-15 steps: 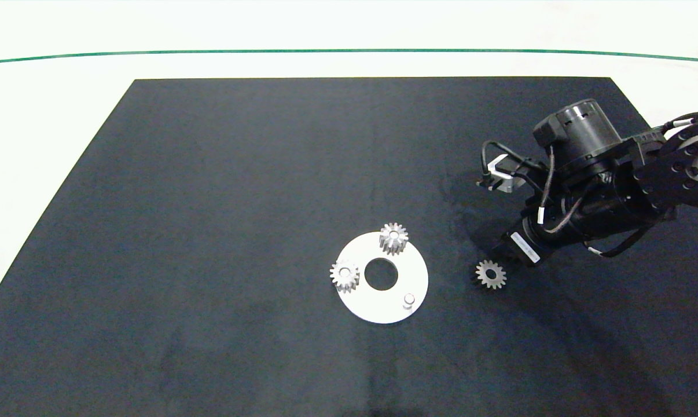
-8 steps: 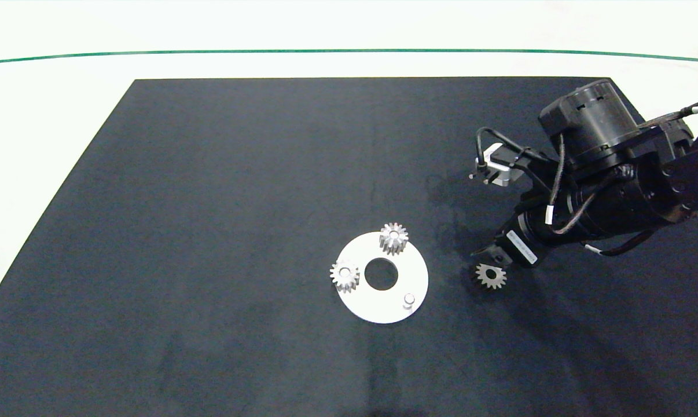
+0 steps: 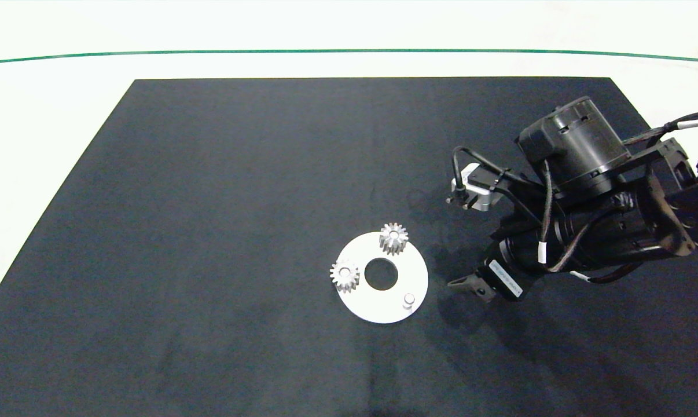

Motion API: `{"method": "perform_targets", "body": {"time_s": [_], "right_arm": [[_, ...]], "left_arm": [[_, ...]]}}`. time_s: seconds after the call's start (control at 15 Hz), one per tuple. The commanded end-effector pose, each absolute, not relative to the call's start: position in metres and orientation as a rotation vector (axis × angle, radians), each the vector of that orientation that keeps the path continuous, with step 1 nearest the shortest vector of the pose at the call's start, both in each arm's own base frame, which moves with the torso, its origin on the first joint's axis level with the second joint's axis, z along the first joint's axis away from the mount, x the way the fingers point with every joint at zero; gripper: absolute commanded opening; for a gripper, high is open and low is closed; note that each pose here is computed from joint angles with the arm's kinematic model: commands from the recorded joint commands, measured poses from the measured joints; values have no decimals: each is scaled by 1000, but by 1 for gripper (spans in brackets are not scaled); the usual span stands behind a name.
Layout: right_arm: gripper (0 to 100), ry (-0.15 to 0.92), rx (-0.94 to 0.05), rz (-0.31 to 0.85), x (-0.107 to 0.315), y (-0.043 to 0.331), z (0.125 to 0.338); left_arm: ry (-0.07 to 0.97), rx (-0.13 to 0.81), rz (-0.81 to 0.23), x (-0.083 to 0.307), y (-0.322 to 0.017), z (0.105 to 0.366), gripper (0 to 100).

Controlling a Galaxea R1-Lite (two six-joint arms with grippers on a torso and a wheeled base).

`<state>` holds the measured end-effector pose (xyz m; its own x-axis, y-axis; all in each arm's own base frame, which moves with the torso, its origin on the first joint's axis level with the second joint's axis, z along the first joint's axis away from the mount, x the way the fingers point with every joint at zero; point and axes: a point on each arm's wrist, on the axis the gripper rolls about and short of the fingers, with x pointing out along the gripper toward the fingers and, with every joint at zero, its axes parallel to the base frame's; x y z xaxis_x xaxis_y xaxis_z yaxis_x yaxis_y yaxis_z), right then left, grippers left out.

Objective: Remove an incorrectly installed larger gear and replace it with the correct smaller gear

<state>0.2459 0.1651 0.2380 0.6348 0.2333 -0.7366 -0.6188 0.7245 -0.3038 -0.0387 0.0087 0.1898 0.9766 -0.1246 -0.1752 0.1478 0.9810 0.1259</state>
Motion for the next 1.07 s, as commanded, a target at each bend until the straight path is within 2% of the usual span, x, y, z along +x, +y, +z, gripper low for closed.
{"method": "perform_targets", "body": {"time_s": [0.07,0.33,0.67,1.07], "right_arm": [[100,773,-595,531,246,167,226],[100,827,-615,522,243,163,212],[100,842,-618,449,251,152,210],[100,865,-612,438,254,148,206]], "left_arm": [[174,140,-138,-39,9,188,100],[175,140,-138,-38,9,187,100],[175,140,-138,-39,9,186,100],[172,140,-137,-39,9,186,100]]}}
